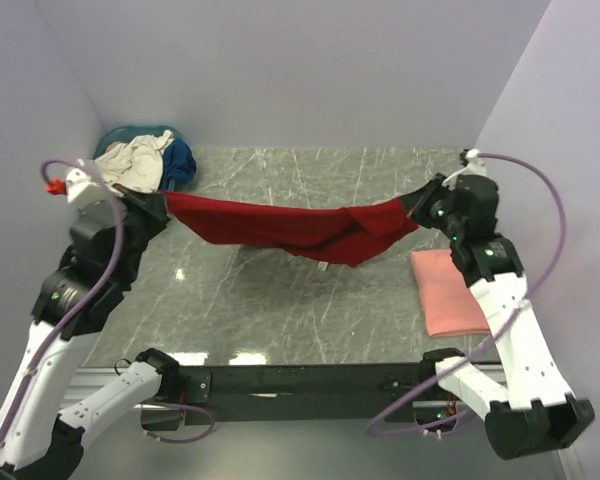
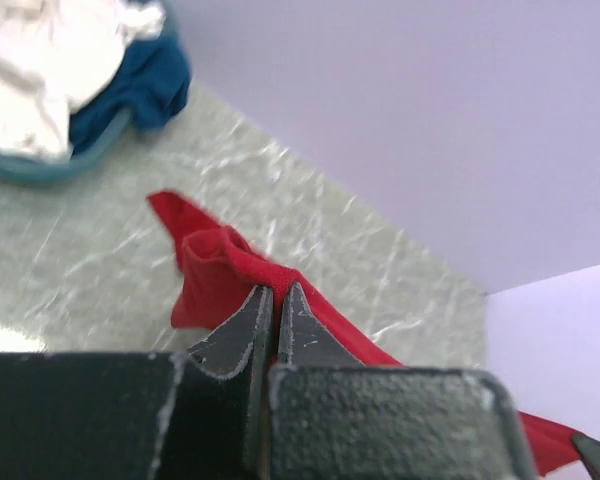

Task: Fold and stack the t-shirts
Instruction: Flatten the tshirt out

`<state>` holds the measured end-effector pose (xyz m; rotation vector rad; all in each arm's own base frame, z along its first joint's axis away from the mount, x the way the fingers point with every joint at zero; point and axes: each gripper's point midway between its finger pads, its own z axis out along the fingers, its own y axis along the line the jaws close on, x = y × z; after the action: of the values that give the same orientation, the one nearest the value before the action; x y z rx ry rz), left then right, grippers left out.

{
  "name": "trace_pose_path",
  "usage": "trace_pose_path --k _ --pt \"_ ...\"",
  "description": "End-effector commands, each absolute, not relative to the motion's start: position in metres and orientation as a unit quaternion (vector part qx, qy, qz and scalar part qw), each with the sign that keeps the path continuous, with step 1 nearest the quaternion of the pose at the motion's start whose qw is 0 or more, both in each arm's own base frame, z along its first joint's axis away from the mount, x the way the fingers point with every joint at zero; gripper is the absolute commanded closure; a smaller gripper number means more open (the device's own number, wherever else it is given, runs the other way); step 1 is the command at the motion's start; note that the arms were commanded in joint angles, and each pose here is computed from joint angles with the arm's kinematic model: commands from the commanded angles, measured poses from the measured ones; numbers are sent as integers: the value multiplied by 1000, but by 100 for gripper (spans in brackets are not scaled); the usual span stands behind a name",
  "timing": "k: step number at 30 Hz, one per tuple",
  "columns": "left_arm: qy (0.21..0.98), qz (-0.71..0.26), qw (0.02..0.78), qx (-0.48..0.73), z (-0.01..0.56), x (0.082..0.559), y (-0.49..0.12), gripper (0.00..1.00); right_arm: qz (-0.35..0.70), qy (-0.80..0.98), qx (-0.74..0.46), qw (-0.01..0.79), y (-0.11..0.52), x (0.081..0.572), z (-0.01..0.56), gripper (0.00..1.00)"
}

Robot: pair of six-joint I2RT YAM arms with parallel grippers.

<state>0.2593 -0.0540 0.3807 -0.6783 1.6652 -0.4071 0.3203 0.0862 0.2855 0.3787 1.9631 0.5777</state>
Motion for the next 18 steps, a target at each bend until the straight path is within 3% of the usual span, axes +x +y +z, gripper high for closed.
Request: trace_pose_path --k 1,11,18 --pt "686 -188 642 -286 424 242 -40 100 256 763 149 575 79 294 369 100" --pt "591 -246 712 -288 524 196 -16 100 287 640 126 701 60 197 516 100" --pt "546 -218 752 -296 559 215 -8 99 299 610 116 724 65 215 553 100"
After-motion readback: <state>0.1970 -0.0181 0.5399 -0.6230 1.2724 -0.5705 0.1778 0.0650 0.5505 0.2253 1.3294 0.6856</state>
